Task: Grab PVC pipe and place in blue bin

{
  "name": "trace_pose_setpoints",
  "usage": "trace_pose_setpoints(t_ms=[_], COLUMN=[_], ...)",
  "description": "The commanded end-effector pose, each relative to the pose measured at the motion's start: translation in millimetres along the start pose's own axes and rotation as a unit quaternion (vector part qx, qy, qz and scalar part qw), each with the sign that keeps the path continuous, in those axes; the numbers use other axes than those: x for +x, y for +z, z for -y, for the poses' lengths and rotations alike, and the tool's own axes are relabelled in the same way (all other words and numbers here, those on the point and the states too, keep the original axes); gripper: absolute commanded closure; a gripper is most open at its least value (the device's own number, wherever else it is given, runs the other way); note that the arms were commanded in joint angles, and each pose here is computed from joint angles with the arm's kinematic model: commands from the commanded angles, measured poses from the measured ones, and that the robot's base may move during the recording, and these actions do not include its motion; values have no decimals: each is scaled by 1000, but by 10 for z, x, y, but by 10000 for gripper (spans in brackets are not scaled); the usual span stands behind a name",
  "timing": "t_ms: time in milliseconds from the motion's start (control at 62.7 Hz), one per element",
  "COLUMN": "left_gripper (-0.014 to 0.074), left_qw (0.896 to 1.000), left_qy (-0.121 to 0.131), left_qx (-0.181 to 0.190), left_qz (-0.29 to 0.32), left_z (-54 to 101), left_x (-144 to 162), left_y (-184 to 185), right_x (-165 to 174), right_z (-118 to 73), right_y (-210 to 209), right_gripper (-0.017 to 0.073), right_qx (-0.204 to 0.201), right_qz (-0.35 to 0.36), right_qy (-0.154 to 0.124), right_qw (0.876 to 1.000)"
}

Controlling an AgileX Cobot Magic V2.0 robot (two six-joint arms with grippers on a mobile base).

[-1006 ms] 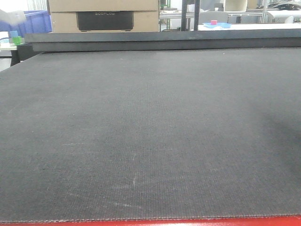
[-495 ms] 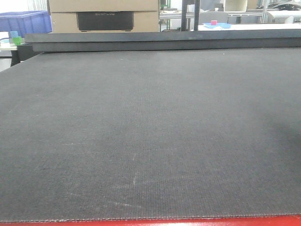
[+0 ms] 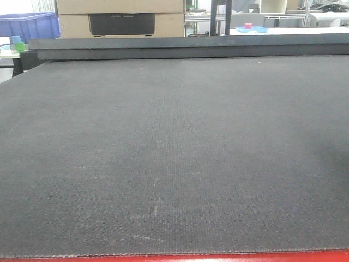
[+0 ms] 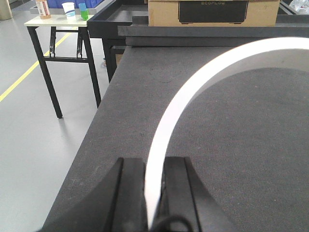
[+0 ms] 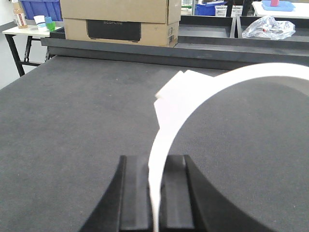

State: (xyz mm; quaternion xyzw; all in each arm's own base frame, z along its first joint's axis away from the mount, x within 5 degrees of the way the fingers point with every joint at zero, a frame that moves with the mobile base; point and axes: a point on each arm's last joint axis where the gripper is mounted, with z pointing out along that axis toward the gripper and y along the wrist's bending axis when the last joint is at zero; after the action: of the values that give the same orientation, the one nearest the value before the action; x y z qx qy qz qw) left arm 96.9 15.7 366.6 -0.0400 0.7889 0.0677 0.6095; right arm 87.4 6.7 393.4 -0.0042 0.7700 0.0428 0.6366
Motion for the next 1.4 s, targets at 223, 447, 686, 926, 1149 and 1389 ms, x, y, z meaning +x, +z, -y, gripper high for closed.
trace_pose_setpoints(t_ms=[223, 447, 686, 926, 1149, 1389], left_gripper=[704, 704, 704, 704, 704, 704], left_qw=[1000, 1000, 1000, 1000, 1000, 1000], left_qy=[-3, -3, -3, -3, -3, -3], left_qx=[0, 0, 0, 0, 0, 0], left_qz=[15, 15, 15, 15, 15, 15], left_z=[1, 1, 1, 1, 1, 1], left_x=[-21, -21, -21, -21, -21, -21], left_y=[-14, -14, -14, -14, -14, -14], right_x=[-16, -16, -16, -16, -16, -16], right_z=[7, 7, 7, 7, 7, 7], right_y=[-12, -12, -12, -12, -12, -12], right_gripper=[728, 728, 728, 728, 728, 728], right_qx=[5, 5, 5, 5, 5, 5], right_qz=[13, 13, 13, 13, 13, 13], right_qy=[-6, -6, -6, -6, -6, -6], right_qw=[1000, 1000, 1000, 1000, 1000, 1000])
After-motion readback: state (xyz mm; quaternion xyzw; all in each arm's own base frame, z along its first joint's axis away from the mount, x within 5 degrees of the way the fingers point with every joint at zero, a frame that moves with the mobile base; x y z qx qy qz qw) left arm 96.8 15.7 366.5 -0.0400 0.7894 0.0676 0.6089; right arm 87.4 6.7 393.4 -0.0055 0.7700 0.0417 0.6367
